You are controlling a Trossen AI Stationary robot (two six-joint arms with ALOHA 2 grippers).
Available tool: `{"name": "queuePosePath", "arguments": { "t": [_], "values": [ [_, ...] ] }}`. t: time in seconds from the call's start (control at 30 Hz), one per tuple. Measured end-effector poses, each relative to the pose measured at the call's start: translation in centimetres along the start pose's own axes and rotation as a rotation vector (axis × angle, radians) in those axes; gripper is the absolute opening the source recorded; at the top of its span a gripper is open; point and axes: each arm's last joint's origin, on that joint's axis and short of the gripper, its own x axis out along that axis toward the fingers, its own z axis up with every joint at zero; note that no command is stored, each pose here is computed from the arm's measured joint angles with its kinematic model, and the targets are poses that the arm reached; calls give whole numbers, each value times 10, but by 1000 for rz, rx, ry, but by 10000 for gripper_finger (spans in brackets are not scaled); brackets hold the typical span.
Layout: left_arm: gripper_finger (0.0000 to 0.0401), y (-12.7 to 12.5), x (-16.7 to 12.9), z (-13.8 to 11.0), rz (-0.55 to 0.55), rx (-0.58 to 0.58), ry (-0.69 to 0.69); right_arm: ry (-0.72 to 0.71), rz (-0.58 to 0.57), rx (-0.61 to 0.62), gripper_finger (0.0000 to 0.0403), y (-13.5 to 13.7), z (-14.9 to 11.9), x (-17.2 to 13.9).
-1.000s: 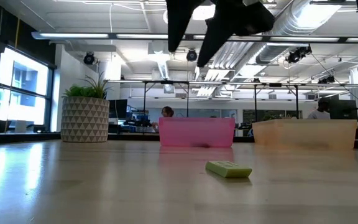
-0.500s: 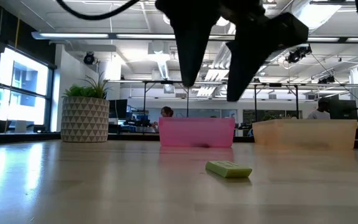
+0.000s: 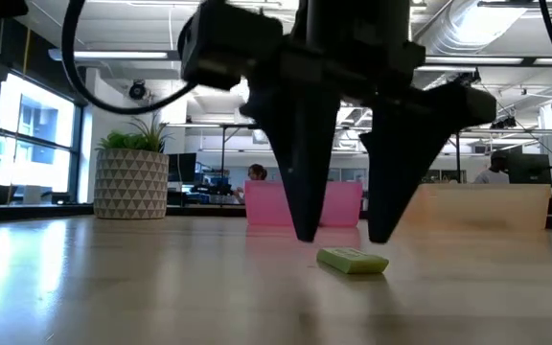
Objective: Sort crayons/erasers/pens/pencils in bins
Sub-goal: Put the yellow eraser into the pink bin
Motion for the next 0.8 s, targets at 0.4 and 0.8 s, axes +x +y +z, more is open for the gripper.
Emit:
{"name": "queuePosePath", "arguments": {
  "t": [0.4, 0.8],
  "values": [
    [129, 3, -2, 2, -2, 67, -13, 14, -52, 110, 159, -1, -1, 18],
    [129, 11, -10, 7, -6, 107, -55, 15, -62, 152, 64, -1, -1, 19]
  ]
}}
